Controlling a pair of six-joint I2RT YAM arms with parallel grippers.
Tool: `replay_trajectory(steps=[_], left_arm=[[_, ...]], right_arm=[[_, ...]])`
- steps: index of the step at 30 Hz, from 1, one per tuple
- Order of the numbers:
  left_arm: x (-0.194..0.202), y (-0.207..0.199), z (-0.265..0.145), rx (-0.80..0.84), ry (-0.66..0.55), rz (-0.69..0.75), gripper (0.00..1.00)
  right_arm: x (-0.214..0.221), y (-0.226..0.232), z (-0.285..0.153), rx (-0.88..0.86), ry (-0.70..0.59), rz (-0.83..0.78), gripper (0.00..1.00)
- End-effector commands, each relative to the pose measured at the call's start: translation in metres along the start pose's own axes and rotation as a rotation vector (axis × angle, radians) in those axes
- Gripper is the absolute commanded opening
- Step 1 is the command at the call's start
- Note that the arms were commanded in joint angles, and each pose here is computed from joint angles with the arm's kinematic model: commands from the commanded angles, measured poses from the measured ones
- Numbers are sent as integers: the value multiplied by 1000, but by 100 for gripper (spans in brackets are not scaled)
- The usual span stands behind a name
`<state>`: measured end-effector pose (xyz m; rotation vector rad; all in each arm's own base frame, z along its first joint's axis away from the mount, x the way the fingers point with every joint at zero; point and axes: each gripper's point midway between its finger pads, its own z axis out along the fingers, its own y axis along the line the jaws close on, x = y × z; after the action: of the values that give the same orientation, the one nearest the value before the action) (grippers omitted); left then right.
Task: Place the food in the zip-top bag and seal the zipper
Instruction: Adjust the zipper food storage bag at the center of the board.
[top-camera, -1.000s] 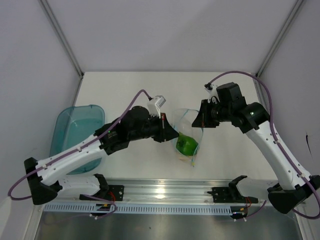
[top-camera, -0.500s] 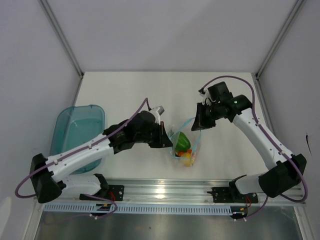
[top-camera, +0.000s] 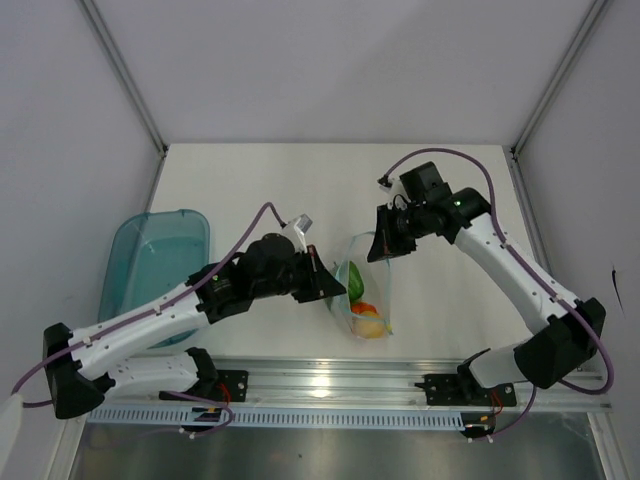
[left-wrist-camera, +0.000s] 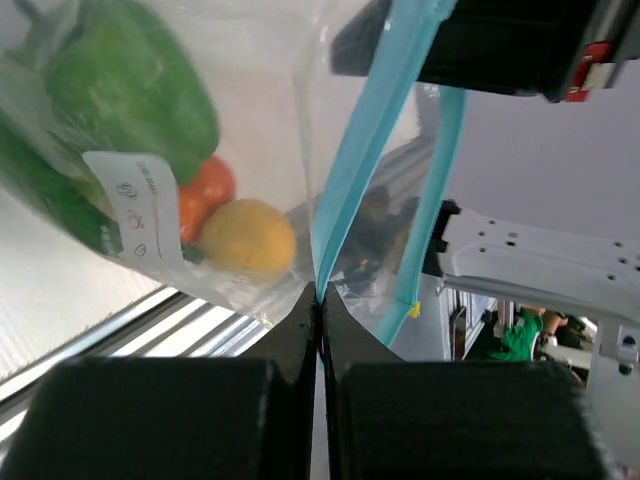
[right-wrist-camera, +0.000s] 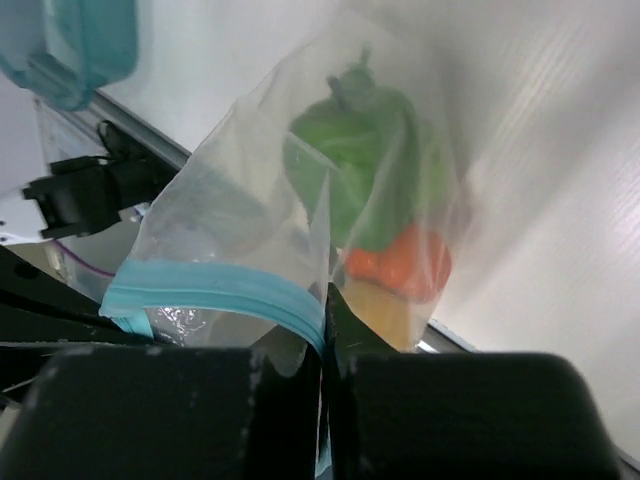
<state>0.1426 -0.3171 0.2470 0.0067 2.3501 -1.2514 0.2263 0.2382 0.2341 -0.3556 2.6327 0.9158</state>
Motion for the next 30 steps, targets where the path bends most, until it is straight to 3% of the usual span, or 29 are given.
replay_trajectory(steps=[1, 2, 4, 5, 8, 11, 15, 20, 24, 30], left_arm=[[-8, 1, -1, -7, -69, -99, 1], [-13, 5, -2, -25, -102, -107, 0], [-17, 7, -7, -26, -133, -125, 1], [-22, 9, -9, -34, -161, -132, 1], [-30, 4, -15, -28, -198, -153, 1], [-40, -3, -21, -33, -228, -154, 0], [-44, -6, -17, -48, -235, -169, 1], [-44, -5, -12, -61, -233, -191, 1], [-43, -6, -9, -64, -225, -193, 1], [-43, -6, -10, -66, -234, -215, 1]], right_arm=[[-11, 3, 5, -2, -44, -56, 5], [-13, 0, 4, 18, -57, -65, 17], [-16, 4, -7, 24, -88, -83, 32], [-18, 3, -12, 39, -108, -93, 48], [-17, 9, -39, 51, -177, -122, 72], [-8, 15, -66, 43, -239, -152, 82], [29, 16, -72, -32, -239, -170, 82], [74, 34, -83, -209, -294, -238, 67], [92, 48, -89, -322, -326, -279, 57], [97, 47, -70, -345, -314, -249, 47]])
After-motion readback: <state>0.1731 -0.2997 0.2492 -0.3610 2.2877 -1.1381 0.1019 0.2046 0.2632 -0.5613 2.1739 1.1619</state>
